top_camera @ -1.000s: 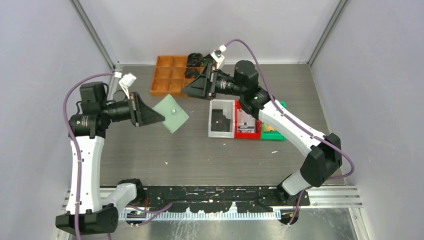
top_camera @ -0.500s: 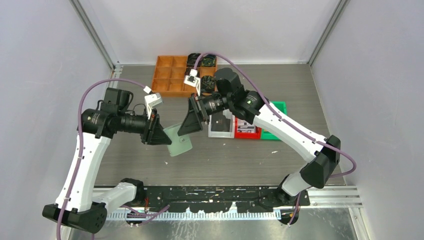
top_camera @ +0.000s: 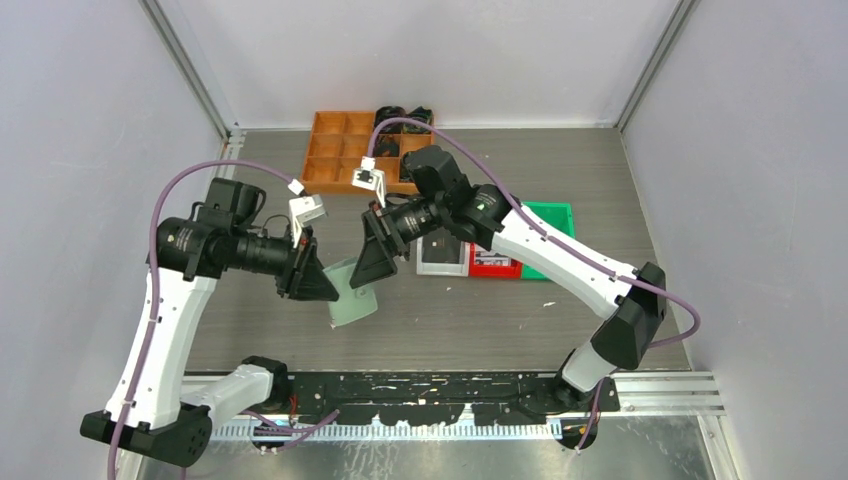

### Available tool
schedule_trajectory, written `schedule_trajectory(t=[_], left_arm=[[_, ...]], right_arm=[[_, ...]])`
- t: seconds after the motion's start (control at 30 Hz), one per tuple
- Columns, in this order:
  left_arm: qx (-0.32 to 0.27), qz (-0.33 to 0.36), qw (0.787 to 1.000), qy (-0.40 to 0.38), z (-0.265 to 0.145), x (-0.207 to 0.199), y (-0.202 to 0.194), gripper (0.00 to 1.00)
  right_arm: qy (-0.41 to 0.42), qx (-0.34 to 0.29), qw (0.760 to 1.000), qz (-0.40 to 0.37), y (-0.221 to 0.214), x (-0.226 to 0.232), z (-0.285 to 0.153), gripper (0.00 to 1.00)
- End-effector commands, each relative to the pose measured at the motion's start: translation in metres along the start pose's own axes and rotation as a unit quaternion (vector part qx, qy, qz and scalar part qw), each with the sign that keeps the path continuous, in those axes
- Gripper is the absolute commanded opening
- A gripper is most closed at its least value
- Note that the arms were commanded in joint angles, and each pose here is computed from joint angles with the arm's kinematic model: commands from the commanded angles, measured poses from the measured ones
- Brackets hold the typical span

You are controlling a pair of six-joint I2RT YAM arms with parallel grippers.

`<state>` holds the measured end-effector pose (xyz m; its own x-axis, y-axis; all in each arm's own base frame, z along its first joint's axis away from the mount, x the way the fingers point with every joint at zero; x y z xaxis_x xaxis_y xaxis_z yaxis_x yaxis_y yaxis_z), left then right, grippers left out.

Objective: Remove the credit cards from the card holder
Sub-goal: Pick up the card holder from the center of the board.

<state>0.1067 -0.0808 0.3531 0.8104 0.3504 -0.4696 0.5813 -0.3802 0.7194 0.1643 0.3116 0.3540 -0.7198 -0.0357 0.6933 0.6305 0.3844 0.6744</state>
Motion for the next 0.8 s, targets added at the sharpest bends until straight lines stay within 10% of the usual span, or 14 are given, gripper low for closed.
schedule_trajectory(t=[0.0, 0.47, 0.77], left_arm=[[-0.037, 0.053, 0.996, -0.056, -0.009, -0.024, 0.01, 0.02], [-0.043, 0.051, 0.995, -0.08, -0.012, -0.033, 0.013, 0.0], [-0.04, 0.057, 0.995, -0.072, -0.012, -0.03, 0.016, 0.0]], right_arm=[[-0.034, 0.003, 0.998, -0.055, 0.006, 0.004, -0.002, 0.83], [-0.044, -0.001, 0.992, -0.116, 0.014, 0.018, -0.016, 0.92], [0.083, -0.03, 0.991, -0.099, 0.02, 0.044, -0.006, 0.43]])
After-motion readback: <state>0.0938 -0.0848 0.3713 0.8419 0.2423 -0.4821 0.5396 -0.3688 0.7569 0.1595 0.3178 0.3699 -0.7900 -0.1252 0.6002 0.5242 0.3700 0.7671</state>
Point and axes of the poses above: each gripper's point midway between its finger pads, its own z axis out along the fingers, its own x axis along the line the jaws close on, y = z × x, the point moved 10 cm from there along -z, back along the fingers
